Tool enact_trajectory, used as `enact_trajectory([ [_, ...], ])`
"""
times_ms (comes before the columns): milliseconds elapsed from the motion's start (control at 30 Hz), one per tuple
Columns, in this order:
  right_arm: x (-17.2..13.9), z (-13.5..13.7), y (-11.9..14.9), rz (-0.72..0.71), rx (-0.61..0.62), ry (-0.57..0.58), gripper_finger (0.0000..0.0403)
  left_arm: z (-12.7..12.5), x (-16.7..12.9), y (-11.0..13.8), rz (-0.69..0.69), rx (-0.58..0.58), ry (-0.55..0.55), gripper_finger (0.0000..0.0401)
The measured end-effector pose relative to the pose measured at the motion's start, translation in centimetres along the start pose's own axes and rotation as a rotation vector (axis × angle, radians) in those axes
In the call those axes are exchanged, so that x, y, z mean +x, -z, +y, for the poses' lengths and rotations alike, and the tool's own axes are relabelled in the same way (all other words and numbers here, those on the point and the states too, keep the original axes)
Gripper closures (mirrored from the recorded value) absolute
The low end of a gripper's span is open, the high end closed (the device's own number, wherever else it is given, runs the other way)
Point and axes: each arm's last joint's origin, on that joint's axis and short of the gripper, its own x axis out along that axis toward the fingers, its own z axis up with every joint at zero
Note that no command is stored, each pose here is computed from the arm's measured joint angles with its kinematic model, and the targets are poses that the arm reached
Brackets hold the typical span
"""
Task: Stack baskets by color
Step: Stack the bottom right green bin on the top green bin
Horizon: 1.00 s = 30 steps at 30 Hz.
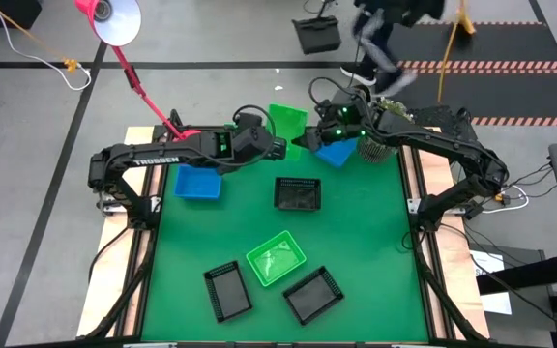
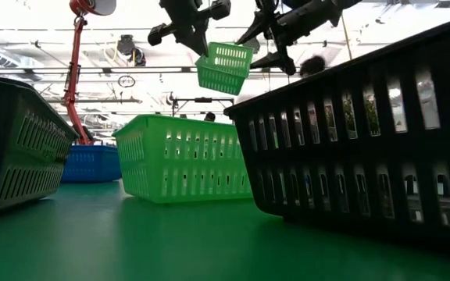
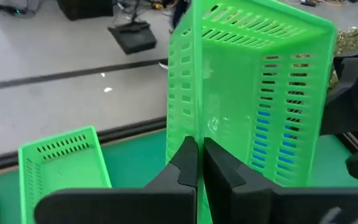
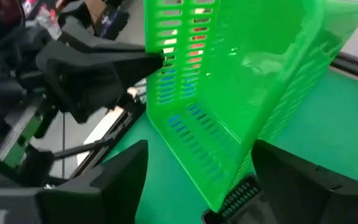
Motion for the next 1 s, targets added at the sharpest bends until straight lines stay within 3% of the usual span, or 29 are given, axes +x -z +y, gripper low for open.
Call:
enact_trajectory([
  [367,-1.4,-0.5,0.0,0.019,0.064,0.038,0.001,0.2,-0.7,0.8,0.041,-0.036,-0.024,0.0395],
  [567,-2.8,-0.3,0.6,0.058,0.073,0.071,0.0008,1.4,-0.7,1.0,0.091,-0.026,-0.1,0.0396],
  [733,-4.7,0.2,1.2,0.087,-0.015,0.088,0.0008,3.7,-0.9,0.2,0.145,-0.051,-0.196,0.0396],
  [1000,-8.0,1.8,2.4,0.172,-0.147,-0.058,0.0009,7.5,0.6,-2.1,0.287,-0.044,-0.231,0.0396],
])
